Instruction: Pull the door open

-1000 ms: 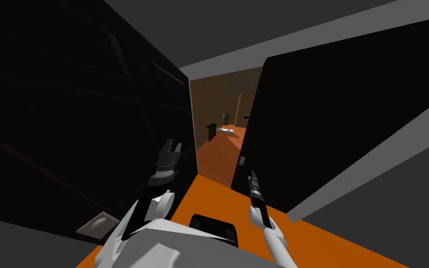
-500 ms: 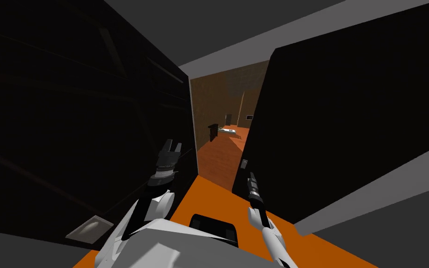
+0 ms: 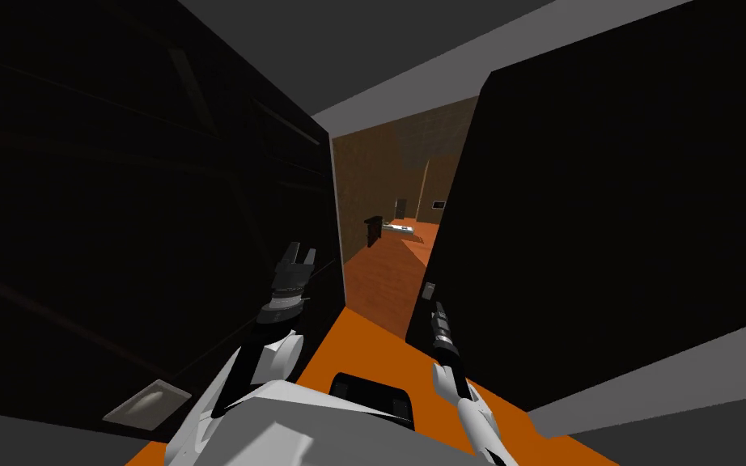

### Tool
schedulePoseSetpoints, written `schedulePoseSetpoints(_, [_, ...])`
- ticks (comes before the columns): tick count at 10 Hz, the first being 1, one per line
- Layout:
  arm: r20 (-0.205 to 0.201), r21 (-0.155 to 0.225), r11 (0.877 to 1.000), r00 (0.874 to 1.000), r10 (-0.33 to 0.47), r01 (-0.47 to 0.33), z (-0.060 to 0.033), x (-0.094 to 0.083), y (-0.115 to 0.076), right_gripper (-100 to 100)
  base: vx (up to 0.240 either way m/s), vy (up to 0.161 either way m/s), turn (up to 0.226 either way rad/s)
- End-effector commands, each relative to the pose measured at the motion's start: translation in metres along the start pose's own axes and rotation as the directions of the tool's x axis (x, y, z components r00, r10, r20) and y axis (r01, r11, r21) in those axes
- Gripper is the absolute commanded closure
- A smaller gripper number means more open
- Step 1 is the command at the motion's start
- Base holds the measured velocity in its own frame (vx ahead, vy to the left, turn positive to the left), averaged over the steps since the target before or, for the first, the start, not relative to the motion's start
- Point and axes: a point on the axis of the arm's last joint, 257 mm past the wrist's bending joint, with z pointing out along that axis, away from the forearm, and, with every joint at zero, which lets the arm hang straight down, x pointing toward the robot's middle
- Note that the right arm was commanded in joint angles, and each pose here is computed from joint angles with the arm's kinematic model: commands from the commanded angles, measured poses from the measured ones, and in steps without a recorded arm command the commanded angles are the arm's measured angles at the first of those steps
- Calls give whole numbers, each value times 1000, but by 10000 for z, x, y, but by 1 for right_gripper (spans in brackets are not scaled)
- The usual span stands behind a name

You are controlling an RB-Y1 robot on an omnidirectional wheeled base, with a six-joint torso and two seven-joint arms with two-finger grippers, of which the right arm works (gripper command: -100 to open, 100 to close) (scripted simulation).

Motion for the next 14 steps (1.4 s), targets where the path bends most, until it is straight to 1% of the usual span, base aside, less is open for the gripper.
schedulePoseSetpoints(1, [6,3,1000,1000,2,-2,-5,-56,-22,-100,150,4,49])
schedulePoseSetpoints(2, [20,4,1000,1000,3,-3,-25,-207,-30,-100,165,-2,97])
schedulePoseSetpoints(3, [31,4,1000,1000,3,-3,-42,-321,-35,-100,217,31,136])
schedulePoseSetpoints(5, [31,4,1000,1000,3,-3,-42,-321,-35,-100,106,5,5])
schedulePoseSetpoints(6, [52,5,1000,999,3,-3,-77,-549,-38,-100,150,-33,124])
schedulePoseSetpoints(7, [61,5,1000,998,3,-3,-94,-649,-37,-100,253,-29,166])
schedulePoseSetpoints(8, [61,5,1000,998,3,-3,-94,-649,-37,-100,147,-12,33])
schedulePoseSetpoints(9, [76,4,1000,997,3,-3,-123,-810,-33,-100,155,-47,75])
schedulePoseSetpoints(10, [75,-3,1000,997,3,-3,-106,-805,-3,-100,132,-30,27])
schedulePoseSetpoints(11, [76,4,1000,997,3,-3,-123,-810,-33,-100,29,20,-4])
schedulePoseSetpoints(12, [75,14,1000,997,4,-5,-167,-785,-72,-100,-5,14,-11])
schedulePoseSetpoints(13, [75,14,1000,997,4,-5,-167,-785,-72,100,-6,1,-2])
schedulePoseSetpoints(14, [75,14,1000,997,4,-5,-167,-785,-72,100,0,0,0])
